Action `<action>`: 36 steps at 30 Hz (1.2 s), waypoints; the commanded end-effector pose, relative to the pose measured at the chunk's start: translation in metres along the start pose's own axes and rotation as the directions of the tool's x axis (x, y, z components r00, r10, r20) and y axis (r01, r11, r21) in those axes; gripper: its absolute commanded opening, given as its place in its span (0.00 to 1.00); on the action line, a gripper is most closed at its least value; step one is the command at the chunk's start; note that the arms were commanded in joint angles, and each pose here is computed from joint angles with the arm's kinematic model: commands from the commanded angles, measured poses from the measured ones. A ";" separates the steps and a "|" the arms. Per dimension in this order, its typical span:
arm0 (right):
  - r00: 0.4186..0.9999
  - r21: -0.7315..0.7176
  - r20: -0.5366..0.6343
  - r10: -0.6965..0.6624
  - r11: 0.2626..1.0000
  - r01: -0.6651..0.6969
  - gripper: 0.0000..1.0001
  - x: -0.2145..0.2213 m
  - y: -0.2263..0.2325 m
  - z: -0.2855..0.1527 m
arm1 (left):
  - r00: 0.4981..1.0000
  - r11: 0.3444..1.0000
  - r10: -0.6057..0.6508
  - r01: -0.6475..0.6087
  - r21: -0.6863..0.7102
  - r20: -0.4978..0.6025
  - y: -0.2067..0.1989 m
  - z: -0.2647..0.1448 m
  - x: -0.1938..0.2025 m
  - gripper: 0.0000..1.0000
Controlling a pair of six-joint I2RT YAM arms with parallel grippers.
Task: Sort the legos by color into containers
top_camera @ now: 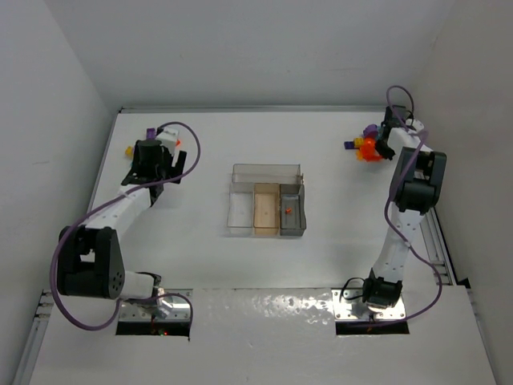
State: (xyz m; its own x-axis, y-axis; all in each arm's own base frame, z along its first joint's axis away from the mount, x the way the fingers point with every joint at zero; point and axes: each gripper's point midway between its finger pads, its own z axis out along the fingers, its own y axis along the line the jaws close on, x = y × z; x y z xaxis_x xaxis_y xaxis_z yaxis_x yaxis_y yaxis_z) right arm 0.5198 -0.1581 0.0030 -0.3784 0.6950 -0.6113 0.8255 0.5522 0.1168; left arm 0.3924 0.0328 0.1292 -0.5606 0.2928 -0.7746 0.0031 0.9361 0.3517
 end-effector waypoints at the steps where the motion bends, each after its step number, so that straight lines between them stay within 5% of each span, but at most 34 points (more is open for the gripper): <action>1: 0.983 -0.054 0.138 -0.119 0.990 0.127 0.00 -0.047 0.015 -0.053 | 0.998 1.000 0.009 -0.011 0.028 0.064 0.009 -0.018 -0.030 0.97; 9: 0.915 -0.157 0.280 -0.291 0.926 0.342 0.00 -0.031 0.041 -0.139 | 1.000 0.999 0.022 -0.022 0.030 -0.019 0.001 -0.033 0.024 0.97; 14: 0.729 -0.419 0.402 -0.554 0.597 0.684 0.00 0.061 0.090 -0.227 | 0.999 0.999 -0.036 0.036 0.007 0.009 0.000 -0.043 0.035 0.97; 21: 0.654 -0.711 0.388 -0.650 0.240 0.661 0.00 0.203 0.081 -0.309 | 0.995 0.996 -0.082 0.084 -0.031 0.061 0.003 -0.045 0.040 0.97; 31: 0.547 -0.753 0.357 -0.758 0.113 0.648 0.00 0.281 0.040 -0.322 | 0.992 0.996 -0.088 0.090 -0.015 0.094 0.001 -0.050 0.036 0.97; 36: 0.538 -0.730 0.370 -0.757 0.122 0.673 0.39 0.277 0.040 -0.317 | 0.991 0.996 -0.087 0.089 -0.020 0.102 0.003 -0.051 0.033 0.97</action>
State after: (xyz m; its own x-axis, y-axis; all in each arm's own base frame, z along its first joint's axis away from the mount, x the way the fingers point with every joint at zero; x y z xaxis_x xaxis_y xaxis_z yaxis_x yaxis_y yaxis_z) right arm 0.3060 0.1992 0.0685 -0.7213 -0.2253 -0.6550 -0.4427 0.8773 0.1857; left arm 0.3244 0.0325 0.1139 -0.5310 0.2441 -0.8115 -0.0273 0.9522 0.3043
